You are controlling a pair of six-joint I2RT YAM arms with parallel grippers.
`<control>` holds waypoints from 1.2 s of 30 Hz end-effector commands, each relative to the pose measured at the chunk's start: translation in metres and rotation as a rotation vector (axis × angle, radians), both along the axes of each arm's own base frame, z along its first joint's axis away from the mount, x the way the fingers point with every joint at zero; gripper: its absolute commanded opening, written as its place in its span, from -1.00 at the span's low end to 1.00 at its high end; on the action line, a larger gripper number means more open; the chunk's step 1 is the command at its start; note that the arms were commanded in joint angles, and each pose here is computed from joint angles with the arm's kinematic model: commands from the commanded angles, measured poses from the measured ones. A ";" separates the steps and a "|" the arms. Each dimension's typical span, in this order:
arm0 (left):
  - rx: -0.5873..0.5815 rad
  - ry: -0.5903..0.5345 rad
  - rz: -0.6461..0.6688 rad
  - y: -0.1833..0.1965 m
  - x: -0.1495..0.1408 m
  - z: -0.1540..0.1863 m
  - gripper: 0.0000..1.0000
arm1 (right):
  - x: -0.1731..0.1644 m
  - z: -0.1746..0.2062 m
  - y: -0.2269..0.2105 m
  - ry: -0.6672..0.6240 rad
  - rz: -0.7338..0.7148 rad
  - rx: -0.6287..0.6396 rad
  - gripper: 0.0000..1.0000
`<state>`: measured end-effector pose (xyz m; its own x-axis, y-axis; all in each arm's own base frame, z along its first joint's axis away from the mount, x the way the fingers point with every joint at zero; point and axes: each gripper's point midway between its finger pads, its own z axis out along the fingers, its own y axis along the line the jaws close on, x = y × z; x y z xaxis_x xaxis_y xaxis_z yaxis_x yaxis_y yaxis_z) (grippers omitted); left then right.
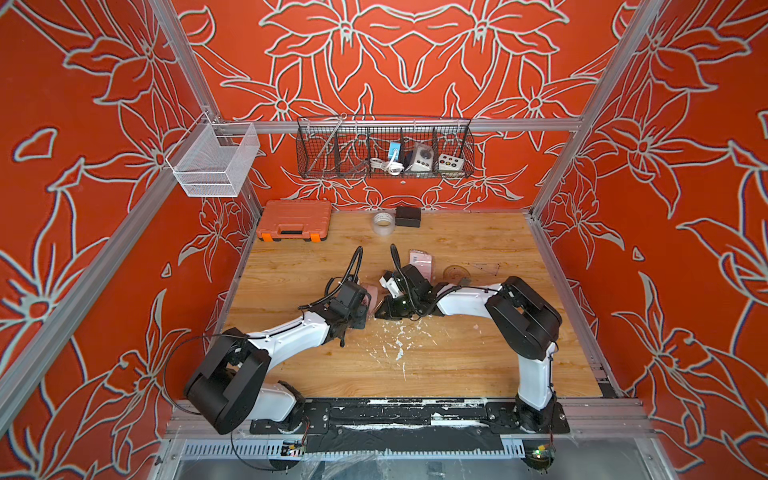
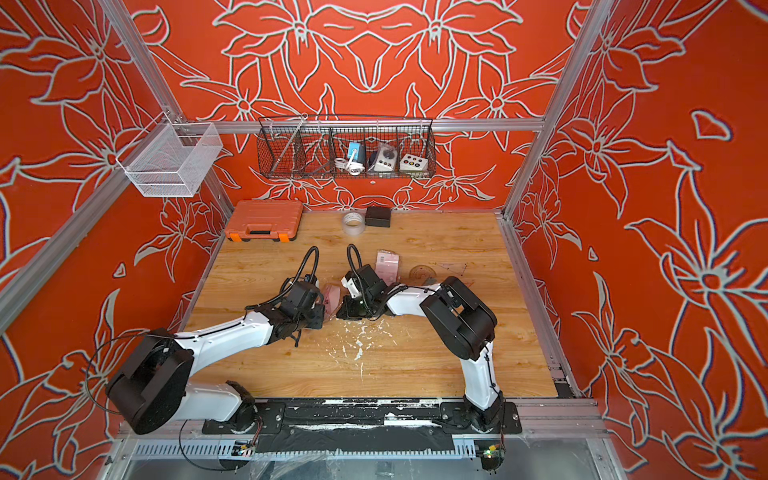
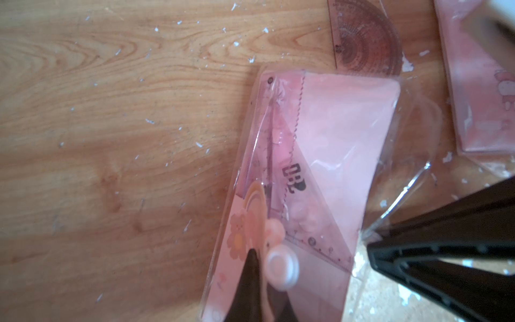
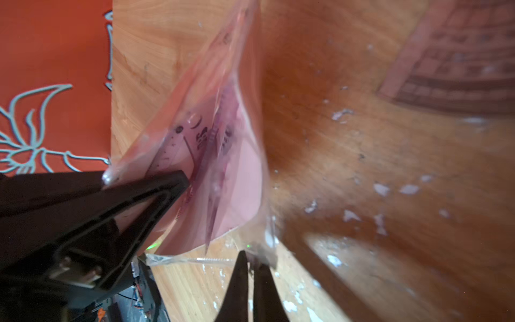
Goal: Open the ruler set and take out the ruler
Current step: Pick up the ruler set bag from the center of the board, then take out the ruler from the ruler set bag.
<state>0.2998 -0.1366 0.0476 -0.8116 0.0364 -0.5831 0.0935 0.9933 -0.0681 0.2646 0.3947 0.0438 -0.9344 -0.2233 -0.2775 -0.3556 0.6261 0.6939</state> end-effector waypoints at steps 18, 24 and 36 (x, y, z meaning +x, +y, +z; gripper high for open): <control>-0.025 0.041 -0.007 -0.011 0.002 -0.011 -1.00 | 0.027 0.065 0.007 -0.045 -0.055 0.195 -0.57; -0.035 0.035 0.003 -0.010 0.001 -0.010 -1.00 | 0.035 0.036 0.019 -0.036 -0.054 0.165 -0.58; -0.055 0.018 -0.003 -0.011 -0.001 -0.008 -1.00 | 0.047 0.002 0.030 -0.004 -0.066 0.134 -0.55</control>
<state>0.3088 -0.1434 0.0448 -0.8056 0.0115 -0.5923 0.0825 0.9923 -0.0929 0.3078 0.4178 0.0492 -0.9414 -0.1281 -0.3119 -0.3287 0.5547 0.7644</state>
